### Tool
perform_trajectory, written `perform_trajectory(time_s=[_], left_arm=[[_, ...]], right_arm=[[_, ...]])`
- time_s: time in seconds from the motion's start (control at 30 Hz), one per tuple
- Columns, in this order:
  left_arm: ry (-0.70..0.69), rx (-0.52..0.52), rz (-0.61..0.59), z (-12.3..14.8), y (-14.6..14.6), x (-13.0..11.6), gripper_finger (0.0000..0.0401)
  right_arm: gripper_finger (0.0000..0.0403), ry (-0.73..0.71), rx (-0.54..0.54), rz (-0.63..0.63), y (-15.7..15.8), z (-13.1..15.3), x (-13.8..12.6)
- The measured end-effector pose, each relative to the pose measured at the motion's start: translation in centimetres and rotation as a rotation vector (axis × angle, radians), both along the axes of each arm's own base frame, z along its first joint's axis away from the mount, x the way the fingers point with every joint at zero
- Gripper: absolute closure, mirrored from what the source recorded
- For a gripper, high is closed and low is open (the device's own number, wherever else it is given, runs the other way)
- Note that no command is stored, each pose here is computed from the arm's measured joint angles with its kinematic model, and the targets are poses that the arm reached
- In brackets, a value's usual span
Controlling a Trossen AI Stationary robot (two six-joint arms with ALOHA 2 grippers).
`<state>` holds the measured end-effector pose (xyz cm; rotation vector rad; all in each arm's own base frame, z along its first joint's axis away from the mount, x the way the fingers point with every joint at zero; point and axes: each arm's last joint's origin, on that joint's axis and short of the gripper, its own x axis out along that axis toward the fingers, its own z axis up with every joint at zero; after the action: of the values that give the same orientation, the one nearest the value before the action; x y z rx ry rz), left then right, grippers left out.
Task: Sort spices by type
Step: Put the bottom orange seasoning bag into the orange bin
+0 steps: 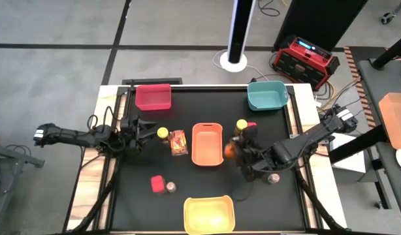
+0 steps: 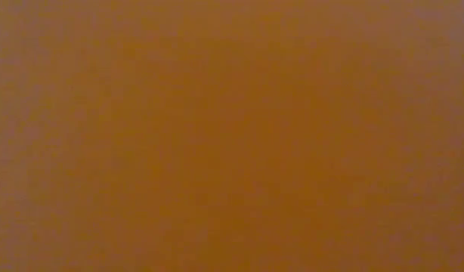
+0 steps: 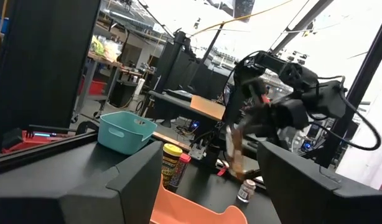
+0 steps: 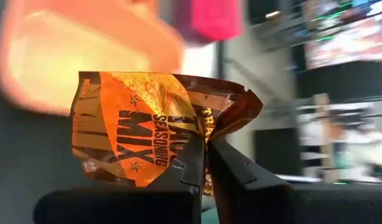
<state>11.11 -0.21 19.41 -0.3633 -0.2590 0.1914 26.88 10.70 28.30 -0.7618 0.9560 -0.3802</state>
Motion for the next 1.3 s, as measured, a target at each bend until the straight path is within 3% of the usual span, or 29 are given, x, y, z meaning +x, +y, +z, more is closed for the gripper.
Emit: perform_trajectory(time_s=[0.23, 0.43, 0.87, 1.3], left_arm=[[-0.045, -0.016, 0.040, 0.4, 0.1, -0.1, 0.0155], [-0.073, -0.029, 0.041, 0.6, 0.1, -0.2, 0.0155], [-0.074, -0.037, 0.039, 0.6, 0.1, -0.2, 0.0155], [-0.075, -0.037, 0.039, 0.6, 0.1, -0.2, 0.0155]], right_arm=[[0.0391, -0.096, -0.216, -0.037, -0.9, -0.2, 4.4], [0.0391, -0.085, -0.302, -0.098, -2.1, -2.0, 7.3], [0.0391, 0.073, -0.393, -0.102, -2.4, -7.9, 10.8], [0.0390, 0.039, -0.355, -0.137, -2.7, -8.3, 11.1]])
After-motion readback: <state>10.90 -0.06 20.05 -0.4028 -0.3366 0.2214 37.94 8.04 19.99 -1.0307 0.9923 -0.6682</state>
